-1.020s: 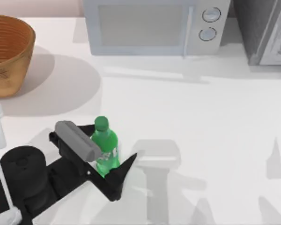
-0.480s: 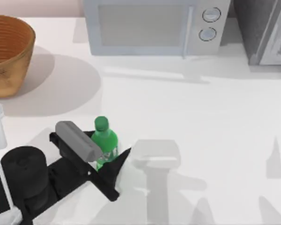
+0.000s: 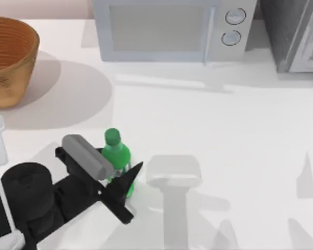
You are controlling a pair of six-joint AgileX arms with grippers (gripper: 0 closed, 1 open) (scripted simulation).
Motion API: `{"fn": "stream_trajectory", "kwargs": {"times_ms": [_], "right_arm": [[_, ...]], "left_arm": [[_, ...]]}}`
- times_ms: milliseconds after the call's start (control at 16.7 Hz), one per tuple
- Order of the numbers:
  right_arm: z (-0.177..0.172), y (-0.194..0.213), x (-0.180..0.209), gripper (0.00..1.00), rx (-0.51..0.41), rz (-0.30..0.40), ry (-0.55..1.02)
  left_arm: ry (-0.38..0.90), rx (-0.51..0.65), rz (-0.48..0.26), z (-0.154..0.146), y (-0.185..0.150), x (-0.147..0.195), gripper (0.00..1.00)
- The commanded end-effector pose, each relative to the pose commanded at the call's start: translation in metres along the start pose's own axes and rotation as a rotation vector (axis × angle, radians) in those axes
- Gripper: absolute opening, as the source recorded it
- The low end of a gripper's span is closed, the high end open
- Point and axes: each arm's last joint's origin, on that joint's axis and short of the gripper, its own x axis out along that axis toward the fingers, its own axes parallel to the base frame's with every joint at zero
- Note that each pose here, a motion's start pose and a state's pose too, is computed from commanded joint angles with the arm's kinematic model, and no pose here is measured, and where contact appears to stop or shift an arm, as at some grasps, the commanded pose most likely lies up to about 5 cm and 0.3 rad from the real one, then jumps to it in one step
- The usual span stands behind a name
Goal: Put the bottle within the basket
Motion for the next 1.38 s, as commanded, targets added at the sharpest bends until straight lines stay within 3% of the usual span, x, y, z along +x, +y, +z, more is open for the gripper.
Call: {"fn": "stream_trajectory", "kwargs": {"times_ms": [540, 780, 1140, 1380], "right_arm": [[0.0, 0.0, 0.0, 1.0, 0.0, 0.0, 0.0], [0.0, 0.0, 0.0, 1.0, 0.0, 0.0, 0.0], [0.0, 0.0, 0.0, 1.0, 0.0, 0.0, 0.0], [0.0, 0.0, 0.0, 1.0, 0.0, 0.0, 0.0]], "left_arm": [[0.003, -0.001, 0.003, 0.0, 0.001, 0.001, 0.0], [0.004, -0.01, 0.049, 0.012, 0.02, 0.017, 0.0], [-0.063, -0.015, 0.219, 0.079, 0.09, 0.044, 0.0], [-0.101, -0.024, 0.379, 0.145, 0.15, 0.026, 0.0]]}}
